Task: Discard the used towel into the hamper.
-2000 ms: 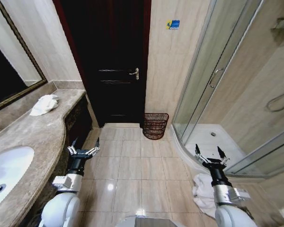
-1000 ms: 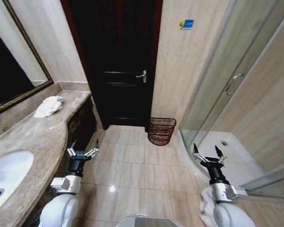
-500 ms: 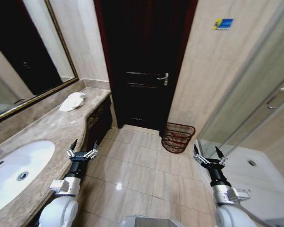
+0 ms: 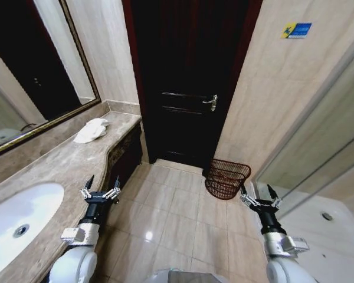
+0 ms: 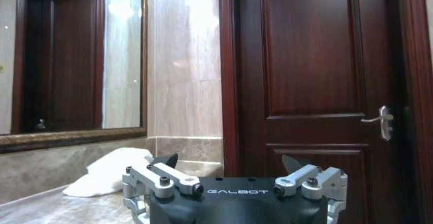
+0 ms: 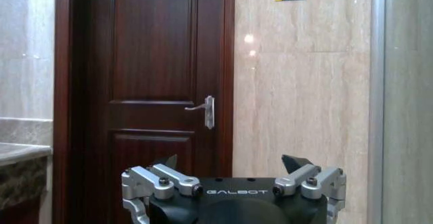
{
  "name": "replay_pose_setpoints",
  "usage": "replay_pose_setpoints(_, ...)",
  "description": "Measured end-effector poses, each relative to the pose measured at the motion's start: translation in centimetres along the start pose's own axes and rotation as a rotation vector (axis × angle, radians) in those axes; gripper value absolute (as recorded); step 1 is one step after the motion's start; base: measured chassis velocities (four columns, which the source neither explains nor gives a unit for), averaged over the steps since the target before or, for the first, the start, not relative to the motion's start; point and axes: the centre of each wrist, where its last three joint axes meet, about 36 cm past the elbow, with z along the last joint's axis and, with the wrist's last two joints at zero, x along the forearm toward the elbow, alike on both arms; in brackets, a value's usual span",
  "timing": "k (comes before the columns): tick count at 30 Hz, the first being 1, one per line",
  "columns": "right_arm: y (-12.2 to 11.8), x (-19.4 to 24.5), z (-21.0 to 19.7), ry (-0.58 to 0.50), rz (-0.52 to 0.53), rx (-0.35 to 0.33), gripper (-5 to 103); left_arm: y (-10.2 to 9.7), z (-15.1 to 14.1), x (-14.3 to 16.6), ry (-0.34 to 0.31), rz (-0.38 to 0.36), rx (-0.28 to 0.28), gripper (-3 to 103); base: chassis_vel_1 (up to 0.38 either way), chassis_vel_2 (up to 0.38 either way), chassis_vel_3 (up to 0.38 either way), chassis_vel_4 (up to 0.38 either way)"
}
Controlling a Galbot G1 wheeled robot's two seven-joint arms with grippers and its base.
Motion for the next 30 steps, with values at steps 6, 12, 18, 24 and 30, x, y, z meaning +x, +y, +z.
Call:
replay_pose_setpoints(6,0.0,-0.2,0.2,0.000,0.003,-0.002,100,0.0,0.1,-0.1,0.020,0.011,0.004,100,-0.134,0.132,0.140,-0.123)
replay_pose_setpoints(12,-0.1,-0.7,0.3,-0.001,0.004,0.001,100,-0.2,0.3,-0.4,0.026,0.014,0.006,100,0.000,0.032,0.020,0.000)
replay_pose_setpoints(18,-0.3,-0.9,0.2,0.001,0.003,0.004,100,-0.2,0.5,-0.5,0.029,0.012,0.003,100,0.078,0.006,0.022,0.093)
replay_pose_setpoints(24,-0.3,-0.8,0.2,0.003,0.002,0.006,100,-0.2,0.8,-0.3,0.031,0.009,0.003,100,0.072,0.067,0.075,0.070)
replay_pose_setpoints(30,-0.2,-0.5,0.3,0.007,0.002,0.007,100,-0.1,1.1,-0.1,0.024,0.004,0.000,100,0.083,0.107,0.103,0.081)
